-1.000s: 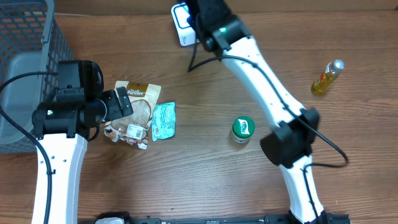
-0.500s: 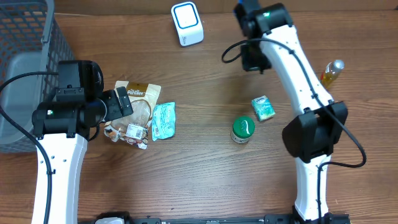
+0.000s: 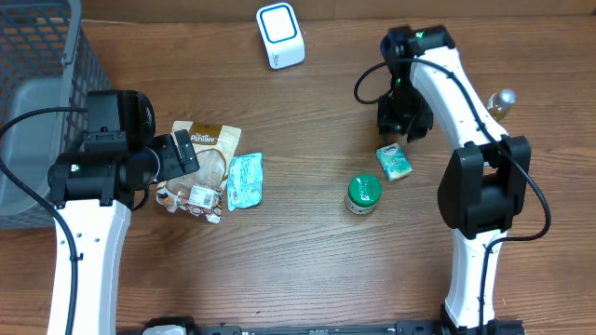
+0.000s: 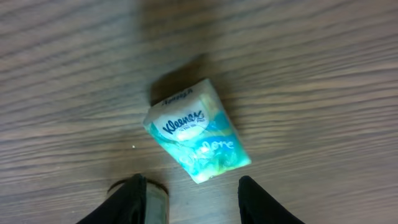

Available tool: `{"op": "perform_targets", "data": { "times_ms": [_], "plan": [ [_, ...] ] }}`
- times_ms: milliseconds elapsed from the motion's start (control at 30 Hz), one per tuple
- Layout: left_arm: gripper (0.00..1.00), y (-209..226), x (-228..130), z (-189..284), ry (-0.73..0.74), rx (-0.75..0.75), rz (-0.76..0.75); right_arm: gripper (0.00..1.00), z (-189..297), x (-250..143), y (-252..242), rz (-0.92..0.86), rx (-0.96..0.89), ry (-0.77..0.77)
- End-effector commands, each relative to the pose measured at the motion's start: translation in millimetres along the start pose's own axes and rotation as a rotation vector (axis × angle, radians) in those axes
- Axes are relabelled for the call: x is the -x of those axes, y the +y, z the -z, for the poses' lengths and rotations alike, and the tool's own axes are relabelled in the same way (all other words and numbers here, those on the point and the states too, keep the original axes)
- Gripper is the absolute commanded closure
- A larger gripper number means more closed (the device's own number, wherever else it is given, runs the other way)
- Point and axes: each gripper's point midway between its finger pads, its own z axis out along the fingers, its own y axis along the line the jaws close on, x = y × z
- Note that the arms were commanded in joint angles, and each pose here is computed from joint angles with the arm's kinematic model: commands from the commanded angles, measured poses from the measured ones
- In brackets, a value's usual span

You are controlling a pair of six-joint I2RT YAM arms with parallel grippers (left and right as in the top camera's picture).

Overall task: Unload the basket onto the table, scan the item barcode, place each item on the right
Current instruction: 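Move the Kleenex pack right and set it down, opening the right gripper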

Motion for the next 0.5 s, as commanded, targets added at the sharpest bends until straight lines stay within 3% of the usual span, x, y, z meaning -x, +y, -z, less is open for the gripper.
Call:
{"op": "perform_targets", "data": {
  "times_ms": [0,200,467],
  "plan": [
    [0.00,-1.7,2.7,1.8,-0.009,0.001,-0.015,0.54,-22.2,-10.2,6.6,0.009,0.013,0.054],
    [0.01,-1.7,2.7,1.8,-0.009,0.001,-0.015,0.51,-61.2,-14.0,0.1,0.005,-0.010,0.072],
    [0.01,-1.7,2.7,1.8,-0.009,0.001,-0.015,0.53,-74.9,-19.4,-29.5,0.003,-0.149,0.080]
  ]
}}
